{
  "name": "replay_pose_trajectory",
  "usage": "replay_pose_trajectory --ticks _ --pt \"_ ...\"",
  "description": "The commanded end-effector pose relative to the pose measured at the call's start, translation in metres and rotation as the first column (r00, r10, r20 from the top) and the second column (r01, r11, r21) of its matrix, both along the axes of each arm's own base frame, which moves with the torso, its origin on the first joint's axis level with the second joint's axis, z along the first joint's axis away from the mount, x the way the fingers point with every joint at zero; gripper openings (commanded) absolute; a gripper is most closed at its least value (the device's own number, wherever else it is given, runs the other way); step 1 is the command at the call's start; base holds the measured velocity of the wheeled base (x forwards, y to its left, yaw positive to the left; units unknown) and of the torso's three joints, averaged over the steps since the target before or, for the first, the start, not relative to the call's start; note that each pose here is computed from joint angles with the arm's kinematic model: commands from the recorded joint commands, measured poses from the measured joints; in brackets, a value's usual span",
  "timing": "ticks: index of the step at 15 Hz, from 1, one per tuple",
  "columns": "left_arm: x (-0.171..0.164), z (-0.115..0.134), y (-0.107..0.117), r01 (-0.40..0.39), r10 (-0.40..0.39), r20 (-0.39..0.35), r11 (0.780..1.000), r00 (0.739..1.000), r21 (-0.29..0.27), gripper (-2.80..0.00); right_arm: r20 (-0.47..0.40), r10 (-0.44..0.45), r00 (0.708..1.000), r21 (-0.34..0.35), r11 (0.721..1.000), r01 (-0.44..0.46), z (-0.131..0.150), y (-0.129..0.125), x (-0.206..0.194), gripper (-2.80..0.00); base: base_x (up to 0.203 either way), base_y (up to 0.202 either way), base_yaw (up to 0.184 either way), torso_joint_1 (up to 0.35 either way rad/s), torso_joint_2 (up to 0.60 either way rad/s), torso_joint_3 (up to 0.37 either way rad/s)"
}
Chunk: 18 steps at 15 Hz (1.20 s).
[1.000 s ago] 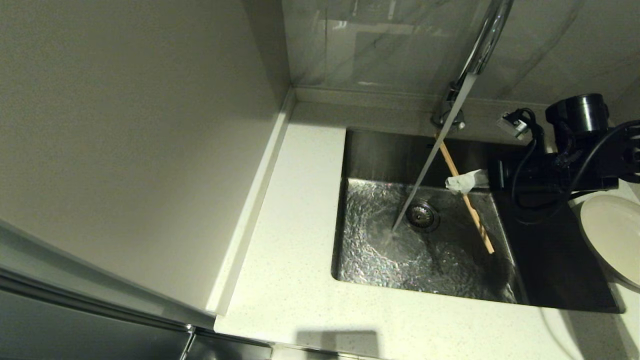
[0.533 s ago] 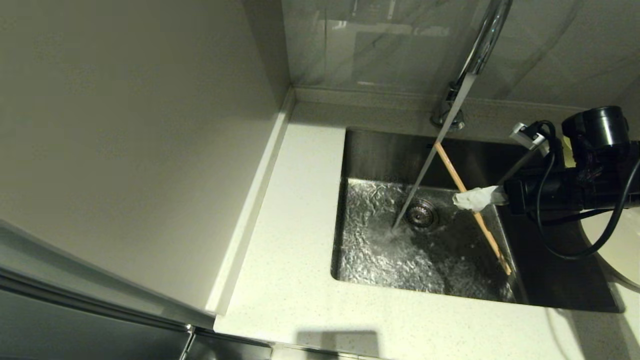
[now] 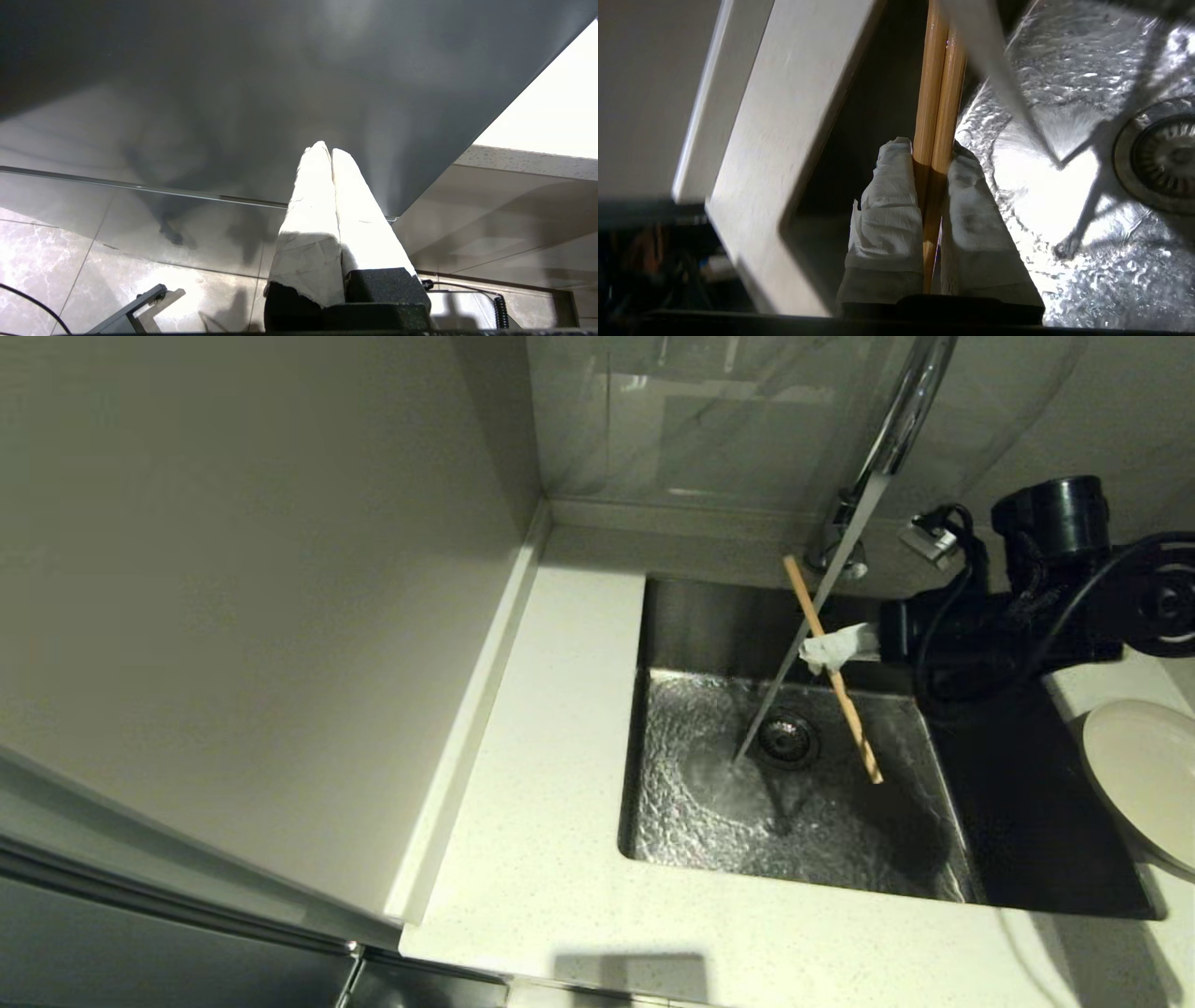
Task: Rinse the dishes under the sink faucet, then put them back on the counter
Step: Rinse the chopsticks
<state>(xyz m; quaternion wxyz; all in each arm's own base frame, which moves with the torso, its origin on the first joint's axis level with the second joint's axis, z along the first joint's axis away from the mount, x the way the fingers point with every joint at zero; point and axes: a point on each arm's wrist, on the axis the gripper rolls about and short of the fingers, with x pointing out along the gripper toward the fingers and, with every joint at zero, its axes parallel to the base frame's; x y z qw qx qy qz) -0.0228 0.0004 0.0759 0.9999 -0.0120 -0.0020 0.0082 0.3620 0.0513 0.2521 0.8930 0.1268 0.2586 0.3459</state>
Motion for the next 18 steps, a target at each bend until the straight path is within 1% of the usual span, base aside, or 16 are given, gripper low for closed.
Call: replay_pose_trajectory --ticks 1,2,3,5,6,8,11,13,15,17,18 --pt "0.0 0.0 0.0 0.0 0.0 0.002 1.0 1.0 -0.001 -2.8 -0.033 -0.071 0.997 0.064 0.995 0.073 -0.003 0.023 0.024 -2.8 0.0 0.0 0.0 0.0 0.0 0.0" --pt "0.0 0.0 0.0 0.0 0.0 0.002 1.0 1.0 -0.001 -2.8 -0.047 -0.116 0.992 0.088 0.989 0.119 -0.002 0.034 0.029 -2.8 0.0 0.0 0.0 0.0 0.0 0.0" --pt "0.0 0.0 0.0 0.0 0.0 0.002 1.0 1.0 -0.001 -2.8 -0.083 -0.165 0.983 0.11 0.979 0.173 -0.003 0.041 0.033 -2.8 0.0 0.0 0.0 0.0 0.0 0.0" --pt "0.0 0.0 0.0 0.0 0.0 0.002 1.0 1.0 -0.001 -2.8 -0.156 -0.257 0.954 0.15 0.948 0.28 -0.005 0.046 0.035 -2.8 0.0 0.0 0.0 0.0 0.0 0.0" --pt "0.0 0.0 0.0 0.0 0.0 0.002 1.0 1.0 -0.001 -2.8 -0.177 -0.285 0.942 0.153 0.937 0.313 -0.006 0.046 0.035 -2.8 0.0 0.0 0.0 0.0 0.0 0.0" --pt "0.0 0.0 0.0 0.0 0.0 0.002 1.0 1.0 -0.001 -2.8 -0.174 -0.309 0.935 0.153 0.929 0.336 -0.006 0.04 0.036 -2.8 0.0 0.0 0.0 0.0 0.0 0.0" --pt "0.0 0.0 0.0 0.0 0.0 0.002 1.0 1.0 -0.001 -2.8 -0.16 -0.358 0.92 0.164 0.909 0.383 0.002 0.018 0.036 -2.8 0.0 0.0 0.0 0.0 0.0 0.0" --pt "0.0 0.0 0.0 0.0 0.0 0.002 1.0 1.0 -0.001 -2.8 -0.181 -0.379 0.908 0.176 0.896 0.409 0.002 0.01 0.036 -2.8 0.0 0.0 0.0 0.0 0.0 0.0" --pt "0.0 0.0 0.0 0.0 0.0 0.002 1.0 1.0 -0.001 -2.8 -0.23 -0.413 0.881 0.228 0.858 0.461 0.006 0.0 0.038 -2.8 0.0 0.0 0.0 0.0 0.0 0.0" --pt "0.0 0.0 0.0 0.0 0.0 0.002 1.0 1.0 -0.001 -2.8 -0.304 -0.424 0.853 0.298 0.808 0.508 0.011 -0.001 0.038 -2.8 0.0 0.0 0.0 0.0 0.0 0.0" --pt "0.0 0.0 0.0 0.0 0.0 0.002 1.0 1.0 -0.001 -2.8 -0.328 -0.426 0.843 0.323 0.788 0.524 0.013 -0.001 0.039 -2.8 0.0 0.0 0.0 0.0 0.0 0.0"
